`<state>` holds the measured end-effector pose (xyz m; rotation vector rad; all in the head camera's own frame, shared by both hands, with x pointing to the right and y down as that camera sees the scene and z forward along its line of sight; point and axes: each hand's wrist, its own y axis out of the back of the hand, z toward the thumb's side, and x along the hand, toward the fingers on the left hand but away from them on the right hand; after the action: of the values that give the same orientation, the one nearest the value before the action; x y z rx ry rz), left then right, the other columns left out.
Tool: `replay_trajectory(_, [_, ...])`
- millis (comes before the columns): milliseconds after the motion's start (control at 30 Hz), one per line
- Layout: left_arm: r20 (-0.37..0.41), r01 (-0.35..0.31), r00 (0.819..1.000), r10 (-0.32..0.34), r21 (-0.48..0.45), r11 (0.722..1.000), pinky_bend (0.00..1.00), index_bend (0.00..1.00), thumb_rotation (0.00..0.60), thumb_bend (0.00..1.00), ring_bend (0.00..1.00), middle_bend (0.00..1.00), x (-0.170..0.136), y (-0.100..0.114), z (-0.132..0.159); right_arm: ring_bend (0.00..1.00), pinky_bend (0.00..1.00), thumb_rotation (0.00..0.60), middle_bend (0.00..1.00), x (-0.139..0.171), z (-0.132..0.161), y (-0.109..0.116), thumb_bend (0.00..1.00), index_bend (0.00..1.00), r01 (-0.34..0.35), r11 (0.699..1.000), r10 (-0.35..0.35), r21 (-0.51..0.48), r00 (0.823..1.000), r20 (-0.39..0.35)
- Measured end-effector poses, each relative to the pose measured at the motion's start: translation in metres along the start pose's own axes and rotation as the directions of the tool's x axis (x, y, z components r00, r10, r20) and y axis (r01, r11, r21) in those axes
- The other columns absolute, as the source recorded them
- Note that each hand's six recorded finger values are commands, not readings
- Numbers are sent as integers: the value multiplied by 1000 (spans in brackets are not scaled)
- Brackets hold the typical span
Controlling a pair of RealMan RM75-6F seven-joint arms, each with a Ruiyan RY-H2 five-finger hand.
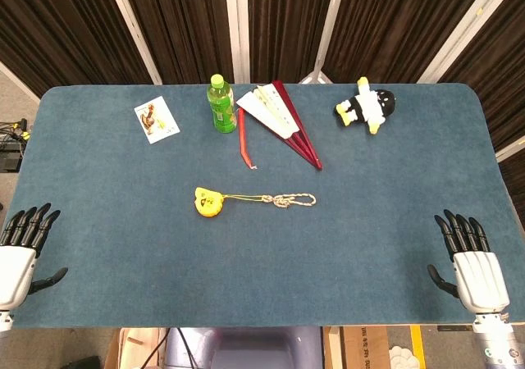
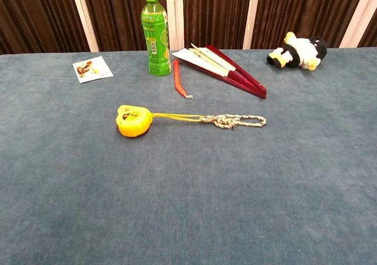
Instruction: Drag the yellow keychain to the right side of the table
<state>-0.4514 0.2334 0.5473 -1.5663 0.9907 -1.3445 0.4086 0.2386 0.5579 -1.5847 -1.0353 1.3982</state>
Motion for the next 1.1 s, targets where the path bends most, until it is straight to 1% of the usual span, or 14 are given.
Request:
replay_trajectory(267, [5, 4, 1000, -4, -1, 1000, 0, 0, 600, 0, 0, 0, 0, 0, 1, 0, 0, 600, 0, 0, 1, -1, 311, 0, -3, 1000, 3, 1, 1000, -1])
replay_trajectory(533, [-4, 2, 1000, -2, -9, 1000, 0, 0, 600, 0, 0, 0, -1, 1, -1, 0, 0, 600, 0, -5, 7, 1, 311, 0, 0, 999, 0, -34, 1000, -3])
replay_trajectory(733, [-5, 2, 1000, -2, -16, 1000, 0, 0, 600, 0, 0, 0, -1, 2, -1, 0, 0, 600, 0, -22, 27, 9, 310, 0, 18, 997, -22, -78, 999, -45])
replay_trajectory(867, [-7, 5, 1000, -5, -20, 1000, 0, 0, 600, 0, 0, 0, 0, 1, -1, 0, 0, 600, 0, -39, 47, 11, 311, 2, 5, 995, -14, -102, 995, -95])
replay_trajectory(933, [-5, 8, 1000, -8, -19, 1000, 0, 0, 600, 0, 0, 0, 0, 1, -1, 0, 1, 600, 3, -50, 60, 10, 311, 69, -16, 994, 2, -107, 992, -125])
replay_trajectory(1000, [-5, 12, 1000, -12, -21, 1000, 0, 0, 600, 0, 0, 0, 0, 0, 0, 0, 8, 600, 25, -61, 73, 9, 310, 192, -36, 994, 19, -105, 988, -155])
replay_trajectory(1033, [-6, 14, 1000, -14, -23, 1000, 0, 0, 600, 0, 0, 0, 1, 0, 0, 0, 11, 600, 34, -69, 83, 8, 310, 211, -46, 994, 28, -99, 984, -177])
replay_trajectory(1100, [-7, 18, 1000, -18, -26, 999, 0, 0, 600, 0, 0, 0, 1, -1, 0, 0, 13, 600, 48, -80, 99, 7, 311, 221, -54, 995, 35, -84, 977, -210])
